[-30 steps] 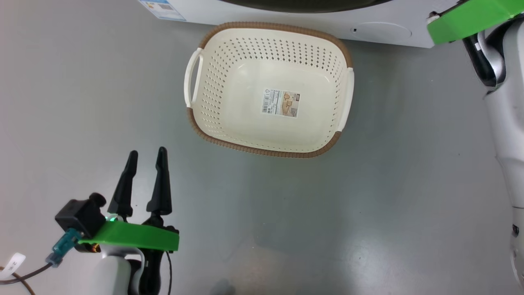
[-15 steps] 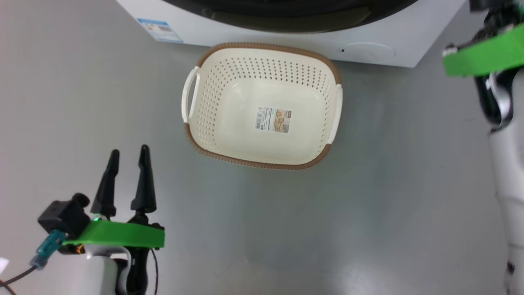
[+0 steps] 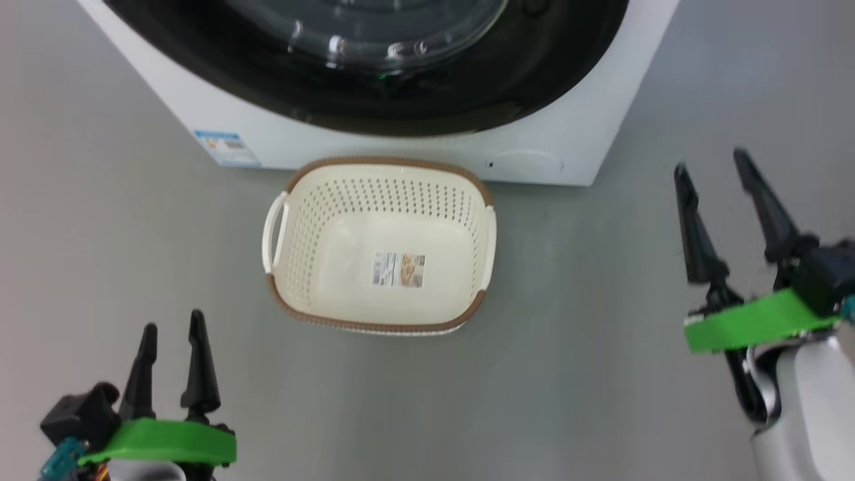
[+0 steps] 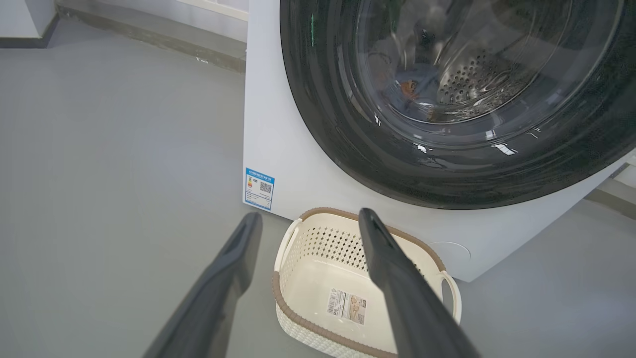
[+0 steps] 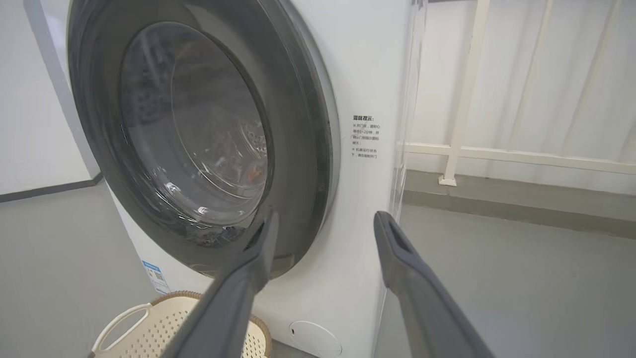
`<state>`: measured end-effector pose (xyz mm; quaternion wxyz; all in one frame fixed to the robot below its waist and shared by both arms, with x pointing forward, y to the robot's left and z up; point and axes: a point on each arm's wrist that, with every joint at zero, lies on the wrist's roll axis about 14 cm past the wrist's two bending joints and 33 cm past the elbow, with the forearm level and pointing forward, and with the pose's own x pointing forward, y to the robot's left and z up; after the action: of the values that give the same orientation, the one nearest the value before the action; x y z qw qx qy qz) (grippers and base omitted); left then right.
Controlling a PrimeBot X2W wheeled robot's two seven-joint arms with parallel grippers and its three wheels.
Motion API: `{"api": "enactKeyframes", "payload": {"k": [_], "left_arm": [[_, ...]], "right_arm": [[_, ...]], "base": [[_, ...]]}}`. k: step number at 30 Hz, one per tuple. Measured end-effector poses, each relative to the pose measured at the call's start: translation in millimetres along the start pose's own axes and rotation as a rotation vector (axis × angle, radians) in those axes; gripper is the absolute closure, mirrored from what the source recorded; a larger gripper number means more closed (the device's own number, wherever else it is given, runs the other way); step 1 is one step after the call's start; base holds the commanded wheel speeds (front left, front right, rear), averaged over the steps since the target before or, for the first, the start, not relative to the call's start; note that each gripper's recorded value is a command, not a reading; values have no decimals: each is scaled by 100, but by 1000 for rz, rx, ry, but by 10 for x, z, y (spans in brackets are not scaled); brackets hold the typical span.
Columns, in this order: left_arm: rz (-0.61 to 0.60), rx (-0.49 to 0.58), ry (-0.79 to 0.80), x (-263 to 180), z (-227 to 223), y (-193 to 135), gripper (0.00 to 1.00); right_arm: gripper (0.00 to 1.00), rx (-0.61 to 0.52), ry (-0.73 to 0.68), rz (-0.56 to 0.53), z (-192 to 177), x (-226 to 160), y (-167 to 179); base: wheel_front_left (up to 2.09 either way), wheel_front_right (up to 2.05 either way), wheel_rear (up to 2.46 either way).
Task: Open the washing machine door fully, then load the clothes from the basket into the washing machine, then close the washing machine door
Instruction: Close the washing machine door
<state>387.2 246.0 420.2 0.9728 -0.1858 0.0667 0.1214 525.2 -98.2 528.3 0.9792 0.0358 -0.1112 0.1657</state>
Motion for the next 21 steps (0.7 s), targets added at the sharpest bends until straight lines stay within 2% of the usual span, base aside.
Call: {"api": "enactKeyframes", "payload": {"k": [3, 8, 21], "left_arm": [[-17, -2, -7, -128, 25, -40, 0], [-51, 11, -10, -244, 34, -123, 0], [-139, 35, -30, -423, 76, -397, 0]], "right_arm": [[0, 13, 43, -63, 16, -391, -67], [0, 22, 76, -116, 65, -791, -94], [0, 19, 119, -248, 165, -1506, -271]], "base": [[0, 0, 0], [0, 0, 0], [0, 0, 0]]}}
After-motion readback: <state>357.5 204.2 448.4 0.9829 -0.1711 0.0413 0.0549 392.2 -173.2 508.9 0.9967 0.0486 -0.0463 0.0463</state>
